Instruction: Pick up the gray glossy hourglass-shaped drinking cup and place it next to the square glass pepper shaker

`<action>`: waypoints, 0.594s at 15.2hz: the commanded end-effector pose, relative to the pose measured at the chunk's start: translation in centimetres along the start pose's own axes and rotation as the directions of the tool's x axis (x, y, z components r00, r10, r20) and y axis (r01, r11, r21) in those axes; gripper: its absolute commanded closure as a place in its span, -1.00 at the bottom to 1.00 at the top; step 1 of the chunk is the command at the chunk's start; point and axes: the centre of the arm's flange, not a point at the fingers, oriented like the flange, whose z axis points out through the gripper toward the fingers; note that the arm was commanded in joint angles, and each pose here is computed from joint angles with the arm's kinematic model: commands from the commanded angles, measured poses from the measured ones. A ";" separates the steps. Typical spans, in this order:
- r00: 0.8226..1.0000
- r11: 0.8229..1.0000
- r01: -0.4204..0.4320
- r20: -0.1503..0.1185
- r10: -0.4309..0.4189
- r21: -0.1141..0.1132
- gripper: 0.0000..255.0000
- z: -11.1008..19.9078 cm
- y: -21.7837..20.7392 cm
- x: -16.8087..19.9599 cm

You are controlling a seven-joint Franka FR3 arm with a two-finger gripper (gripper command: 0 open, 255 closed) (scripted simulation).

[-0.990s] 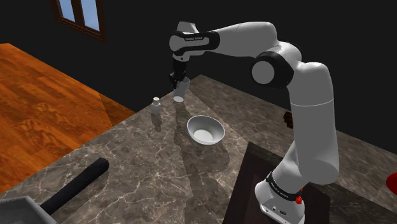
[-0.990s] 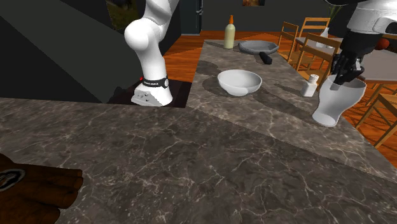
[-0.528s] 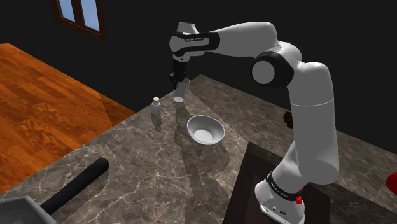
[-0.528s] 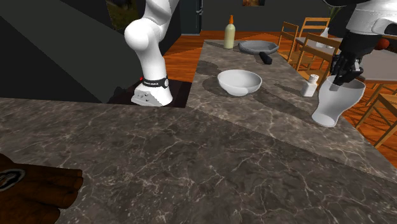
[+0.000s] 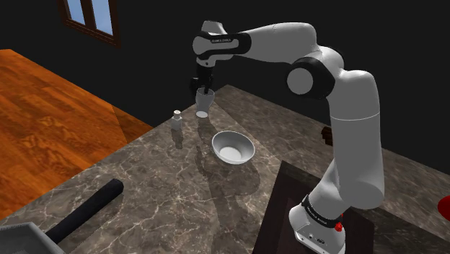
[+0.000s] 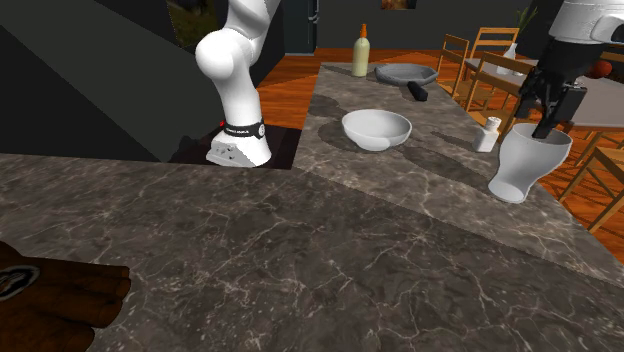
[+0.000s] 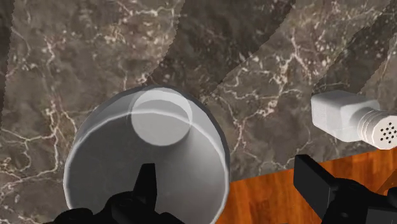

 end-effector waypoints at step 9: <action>1.000 1.000 0.000 0.000 0.000 0.000 -1.00 -3.4 0.0 0.1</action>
